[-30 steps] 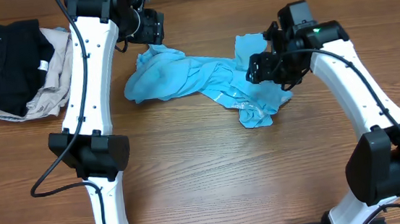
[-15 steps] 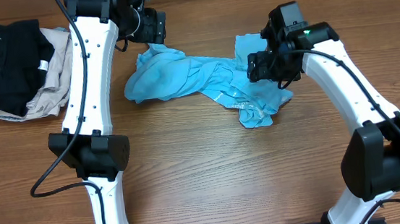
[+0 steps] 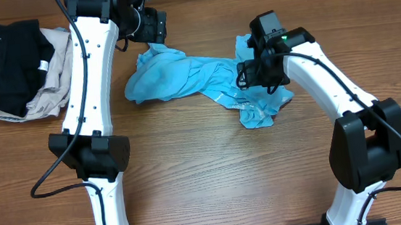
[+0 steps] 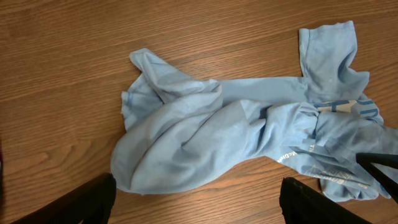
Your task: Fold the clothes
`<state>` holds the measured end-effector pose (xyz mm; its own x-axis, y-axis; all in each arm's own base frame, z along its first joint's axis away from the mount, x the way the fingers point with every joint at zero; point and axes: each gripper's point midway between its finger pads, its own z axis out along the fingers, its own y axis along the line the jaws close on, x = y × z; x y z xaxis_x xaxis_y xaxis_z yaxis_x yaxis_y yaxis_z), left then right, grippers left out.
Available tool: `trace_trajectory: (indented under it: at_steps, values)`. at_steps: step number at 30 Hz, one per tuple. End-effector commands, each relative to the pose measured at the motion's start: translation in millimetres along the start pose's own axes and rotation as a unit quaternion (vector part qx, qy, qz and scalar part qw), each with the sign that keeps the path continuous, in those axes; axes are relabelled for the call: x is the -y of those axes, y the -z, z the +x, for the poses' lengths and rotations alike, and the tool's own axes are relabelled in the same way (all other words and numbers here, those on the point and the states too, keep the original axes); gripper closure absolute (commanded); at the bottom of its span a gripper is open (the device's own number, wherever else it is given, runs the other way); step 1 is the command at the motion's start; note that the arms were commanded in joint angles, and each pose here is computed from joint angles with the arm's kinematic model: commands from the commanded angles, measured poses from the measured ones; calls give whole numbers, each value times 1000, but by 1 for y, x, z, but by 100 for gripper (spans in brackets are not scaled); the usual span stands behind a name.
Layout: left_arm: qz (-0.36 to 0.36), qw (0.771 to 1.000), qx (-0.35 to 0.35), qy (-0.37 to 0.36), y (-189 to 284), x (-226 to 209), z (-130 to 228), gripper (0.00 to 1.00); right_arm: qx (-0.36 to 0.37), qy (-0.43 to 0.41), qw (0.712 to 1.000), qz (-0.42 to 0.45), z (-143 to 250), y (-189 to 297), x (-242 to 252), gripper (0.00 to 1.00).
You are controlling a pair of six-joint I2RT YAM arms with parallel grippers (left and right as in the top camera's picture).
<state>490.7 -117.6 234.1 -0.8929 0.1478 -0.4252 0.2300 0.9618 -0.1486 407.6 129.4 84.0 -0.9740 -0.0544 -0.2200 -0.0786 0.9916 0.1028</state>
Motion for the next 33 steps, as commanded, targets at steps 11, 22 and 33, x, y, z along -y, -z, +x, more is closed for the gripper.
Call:
trace_trajectory:
  at_steps: [11, 22, 33]
  values:
    - [3, 1000, 10, -11, 4, 0, -4, 14, 23, 13, 997, 69, -12, -11, 23, 16]
    - [-8, 999, 25, -20, 5, -5, -12, 11, 36, 136, 990, 30, -12, -45, -46, 17]
    - [-20, 999, 23, -16, 5, -12, -11, 10, 50, 136, 982, 123, -18, -54, -28, 35]
